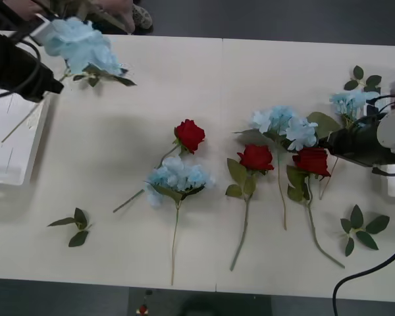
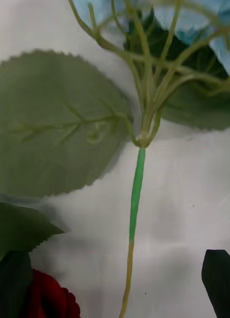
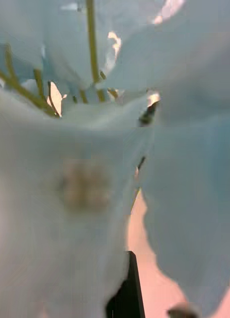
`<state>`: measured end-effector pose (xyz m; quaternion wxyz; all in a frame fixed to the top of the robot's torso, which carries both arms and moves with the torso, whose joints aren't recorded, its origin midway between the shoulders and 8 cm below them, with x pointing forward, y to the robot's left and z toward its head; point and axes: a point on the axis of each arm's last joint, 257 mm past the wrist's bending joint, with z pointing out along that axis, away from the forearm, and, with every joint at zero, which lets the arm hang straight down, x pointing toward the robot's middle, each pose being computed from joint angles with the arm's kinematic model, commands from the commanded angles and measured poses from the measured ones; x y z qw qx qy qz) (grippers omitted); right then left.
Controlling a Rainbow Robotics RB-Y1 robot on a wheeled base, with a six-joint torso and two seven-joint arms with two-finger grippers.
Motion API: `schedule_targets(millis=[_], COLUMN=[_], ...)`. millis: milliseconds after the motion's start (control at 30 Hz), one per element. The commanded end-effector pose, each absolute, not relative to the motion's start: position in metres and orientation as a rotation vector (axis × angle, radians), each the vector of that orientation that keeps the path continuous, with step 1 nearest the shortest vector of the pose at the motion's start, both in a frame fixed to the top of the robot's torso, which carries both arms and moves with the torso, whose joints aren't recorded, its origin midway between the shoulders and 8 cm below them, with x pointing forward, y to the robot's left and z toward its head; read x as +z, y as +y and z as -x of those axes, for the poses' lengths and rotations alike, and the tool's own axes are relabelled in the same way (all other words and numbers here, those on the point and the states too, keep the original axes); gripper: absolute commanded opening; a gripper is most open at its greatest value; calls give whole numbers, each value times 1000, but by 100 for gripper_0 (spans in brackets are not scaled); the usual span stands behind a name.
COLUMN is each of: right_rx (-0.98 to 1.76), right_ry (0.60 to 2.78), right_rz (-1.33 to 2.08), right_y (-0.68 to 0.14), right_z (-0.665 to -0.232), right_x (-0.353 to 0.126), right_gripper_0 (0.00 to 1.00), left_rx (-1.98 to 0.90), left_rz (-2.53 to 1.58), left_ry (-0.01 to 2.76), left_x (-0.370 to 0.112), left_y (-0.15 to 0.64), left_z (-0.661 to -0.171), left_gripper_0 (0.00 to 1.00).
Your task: Put the red flowers into the right box and the blue flowers into the left box
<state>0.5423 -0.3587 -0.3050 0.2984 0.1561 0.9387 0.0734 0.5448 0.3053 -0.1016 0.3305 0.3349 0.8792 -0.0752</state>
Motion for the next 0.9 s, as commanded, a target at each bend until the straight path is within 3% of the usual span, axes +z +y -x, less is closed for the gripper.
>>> schedule_targets(millis=[33, 233, 267, 300, 400, 667, 700, 800, 900], right_rx=[173, 145, 141, 141, 134, 129, 129, 123, 120], right_ry=[2441, 2456, 2455, 2456, 2452, 2454, 2454, 2455, 2457], right_rz=[-463, -467, -468, -468, -475, -476, -476, -474, -469], right_y=[-371, -377, -377, -377, -379, -380, -380, -381, -382], right_z=[-558, -555, -555, -555, -555, -555, -555, -554, -554], right_x=[-289, -297, -296, -297, -296, -297, -297, -298, -298], right_gripper_0=[100, 99, 90, 76, 3, 0, 0, 0, 0], left_rx=[-110, -21, -15, -6, 68, 195, 205, 220, 240], left_rz=[-697, -468, -438, -412, -330, -202, -189, -162, -163], left_ry=[2375, 2408, 2411, 2411, 2420, 2429, 2427, 2422, 2415], left_x=[-86, -95, -100, -104, -122, -161, -164, -166, -165], left_y=[399, 501, 510, 518, 551, 598, 603, 612, 616], left_z=[-520, -487, -484, -483, -481, -482, -483, -482, -483], left_gripper_0=[0, 0, 0, 0, 0, 0, 6, 38, 76])
